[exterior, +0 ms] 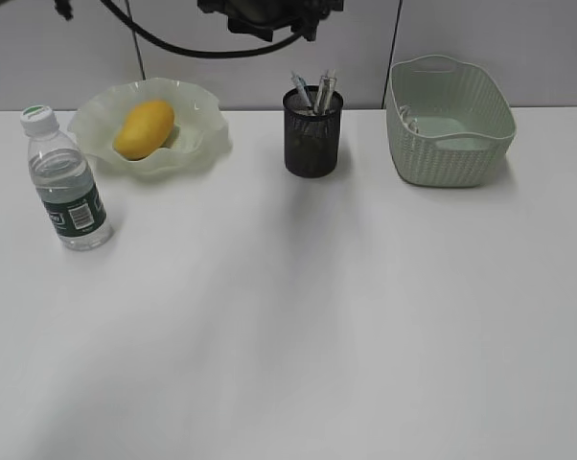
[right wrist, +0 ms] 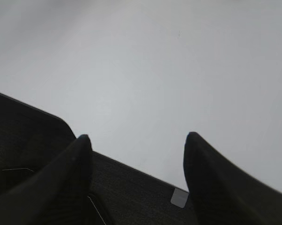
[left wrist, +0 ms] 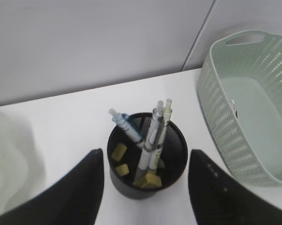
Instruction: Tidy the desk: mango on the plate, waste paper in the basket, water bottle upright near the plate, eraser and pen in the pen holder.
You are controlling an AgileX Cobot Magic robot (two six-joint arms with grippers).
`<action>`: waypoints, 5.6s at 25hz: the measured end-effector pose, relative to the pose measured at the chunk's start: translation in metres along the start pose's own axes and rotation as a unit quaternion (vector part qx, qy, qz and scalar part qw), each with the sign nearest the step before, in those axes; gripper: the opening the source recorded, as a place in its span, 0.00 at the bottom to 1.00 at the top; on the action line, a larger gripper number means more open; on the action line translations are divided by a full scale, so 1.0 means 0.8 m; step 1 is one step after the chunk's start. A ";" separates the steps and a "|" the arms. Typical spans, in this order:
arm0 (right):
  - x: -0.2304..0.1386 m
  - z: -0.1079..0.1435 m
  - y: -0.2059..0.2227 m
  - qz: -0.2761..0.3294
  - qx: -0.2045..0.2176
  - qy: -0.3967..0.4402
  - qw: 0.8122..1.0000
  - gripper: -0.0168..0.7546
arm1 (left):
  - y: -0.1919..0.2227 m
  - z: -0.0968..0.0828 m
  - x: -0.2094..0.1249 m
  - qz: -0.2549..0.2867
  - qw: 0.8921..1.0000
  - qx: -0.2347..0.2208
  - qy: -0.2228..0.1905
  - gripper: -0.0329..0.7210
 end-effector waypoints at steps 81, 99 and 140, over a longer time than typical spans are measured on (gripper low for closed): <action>0.001 0.009 0.001 -0.003 0.022 -0.008 1.000 0.66 | -0.464 0.260 -0.327 0.014 0.988 -0.065 0.137 0.76; -0.006 -0.011 -0.007 -0.005 -0.052 0.049 0.997 0.66 | -0.477 0.286 -0.315 -0.059 0.997 0.016 0.054 0.70; -0.016 -0.021 -0.051 -0.089 -0.174 0.097 0.976 0.66 | -0.509 0.310 -0.314 -0.177 0.977 0.113 -0.033 0.65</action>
Point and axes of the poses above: a point on each arm's last joint axis where the gripper is mounted, y pointing out along that axis toward the gripper, z along the wrist's bending axis when the last joint is at zero, x = y × z, the point moved 8 cm from there along y, pointing out along that axis toward the gripper, and after that the axes turned 15 degrees about -y, right-handed, at the moved point
